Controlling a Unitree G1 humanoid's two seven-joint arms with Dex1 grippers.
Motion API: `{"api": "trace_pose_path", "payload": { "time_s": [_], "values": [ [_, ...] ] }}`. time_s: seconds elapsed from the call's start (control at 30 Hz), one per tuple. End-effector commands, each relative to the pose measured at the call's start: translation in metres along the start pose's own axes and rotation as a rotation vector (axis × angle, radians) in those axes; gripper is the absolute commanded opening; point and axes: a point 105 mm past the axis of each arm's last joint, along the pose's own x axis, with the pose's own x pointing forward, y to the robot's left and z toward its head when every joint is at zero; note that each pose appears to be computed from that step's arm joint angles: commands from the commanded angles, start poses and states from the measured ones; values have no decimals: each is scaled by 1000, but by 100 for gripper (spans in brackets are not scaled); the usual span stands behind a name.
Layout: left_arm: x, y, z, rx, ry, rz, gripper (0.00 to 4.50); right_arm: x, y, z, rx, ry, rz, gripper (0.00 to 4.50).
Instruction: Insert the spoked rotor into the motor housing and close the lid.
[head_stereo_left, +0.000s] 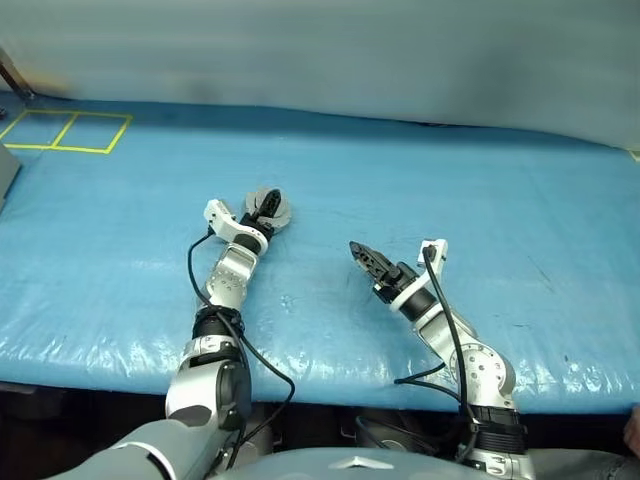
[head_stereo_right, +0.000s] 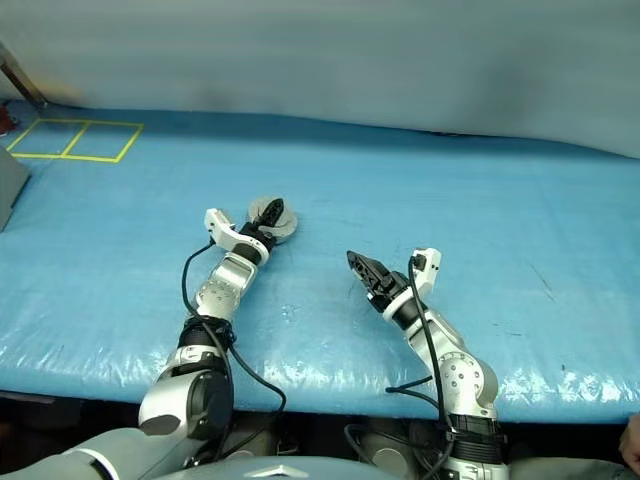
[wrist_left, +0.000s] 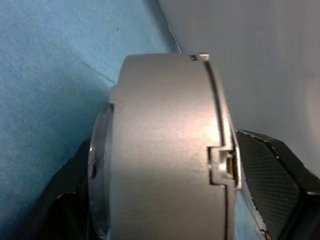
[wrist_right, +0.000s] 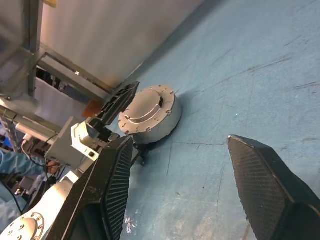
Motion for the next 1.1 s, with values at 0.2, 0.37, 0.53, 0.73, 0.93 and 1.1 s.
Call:
{"api": "trace_pose_path", "payload": {
  "time_s": [0.2,0.37,0.53,0.73,0.93,1.1],
  "values": [
    [-34,25,49,183,-164,88,446,6,3,2,-32,7,17,313],
    [-50,18,58,400,-160,11,446,6,-1,3,-159,19,-6,313],
    [-69,-14,45,646,-80,-282,446,-3,-13,15,-443,-4,-38,313],
    [-89,-33,16,902,89,-536,446,-16,-41,24,-716,72,-126,313],
    [-93,-36,-12,1083,210,-662,446,-21,-48,35,-854,107,-110,313],
    [-90,-32,-22,1095,235,-674,450,-23,-49,34,-898,145,-86,432]
  ]
}}
